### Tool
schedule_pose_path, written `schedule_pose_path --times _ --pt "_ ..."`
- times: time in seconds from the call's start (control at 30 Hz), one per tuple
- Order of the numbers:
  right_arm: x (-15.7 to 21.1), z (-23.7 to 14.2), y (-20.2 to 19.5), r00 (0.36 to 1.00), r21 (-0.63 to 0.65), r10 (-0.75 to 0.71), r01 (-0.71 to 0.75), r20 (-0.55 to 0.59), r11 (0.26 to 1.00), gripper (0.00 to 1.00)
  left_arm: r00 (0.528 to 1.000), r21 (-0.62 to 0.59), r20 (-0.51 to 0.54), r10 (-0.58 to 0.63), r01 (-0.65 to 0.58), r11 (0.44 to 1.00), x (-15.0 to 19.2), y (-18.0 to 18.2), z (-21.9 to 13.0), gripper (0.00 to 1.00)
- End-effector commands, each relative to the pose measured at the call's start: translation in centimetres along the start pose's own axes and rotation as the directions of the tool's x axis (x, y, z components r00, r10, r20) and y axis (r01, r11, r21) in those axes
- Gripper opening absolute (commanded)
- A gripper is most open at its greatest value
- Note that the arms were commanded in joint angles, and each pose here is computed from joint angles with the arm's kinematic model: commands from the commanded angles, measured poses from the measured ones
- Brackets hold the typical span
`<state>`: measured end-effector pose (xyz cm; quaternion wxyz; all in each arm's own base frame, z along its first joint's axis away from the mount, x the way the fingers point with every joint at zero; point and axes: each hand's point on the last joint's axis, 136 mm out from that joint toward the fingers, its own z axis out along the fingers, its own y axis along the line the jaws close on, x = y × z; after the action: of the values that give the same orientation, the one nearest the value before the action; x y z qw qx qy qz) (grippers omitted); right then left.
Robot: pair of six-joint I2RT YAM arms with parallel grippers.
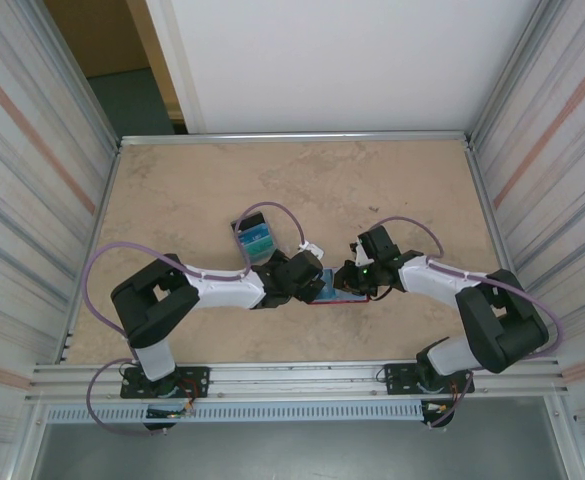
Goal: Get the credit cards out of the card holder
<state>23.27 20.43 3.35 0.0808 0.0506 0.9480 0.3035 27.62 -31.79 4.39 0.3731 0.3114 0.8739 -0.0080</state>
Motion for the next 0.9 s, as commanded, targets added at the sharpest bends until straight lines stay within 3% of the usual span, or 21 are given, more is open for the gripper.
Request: schedule_pose_path --times 0.0,0.4,0.87 --pt "0.2 0.3 0.0 1.0 -0.022 0.019 -0.019 -0.014 1.0 0.16 0.995 -0.039 -0.079 0.056 -0.059 0.997 2.3 1.0 0.3 0.99" --pt "0.5 1.1 -0.5 0.999 -0.019 0.03 -0.031 -0.035 0.999 0.15 0.996 -0.033 -0.078 0.052 -0.055 0.998 2.2 0.8 0.4 0.99" --pt "0.3 1.3 1.2 0.998 -0.154 0.046 -0.053 -0.046 0.987 0.12 0.995 -0.025 -0.093 0.047 -0.05 0.998 2.7 0.6 0.2 0.99"
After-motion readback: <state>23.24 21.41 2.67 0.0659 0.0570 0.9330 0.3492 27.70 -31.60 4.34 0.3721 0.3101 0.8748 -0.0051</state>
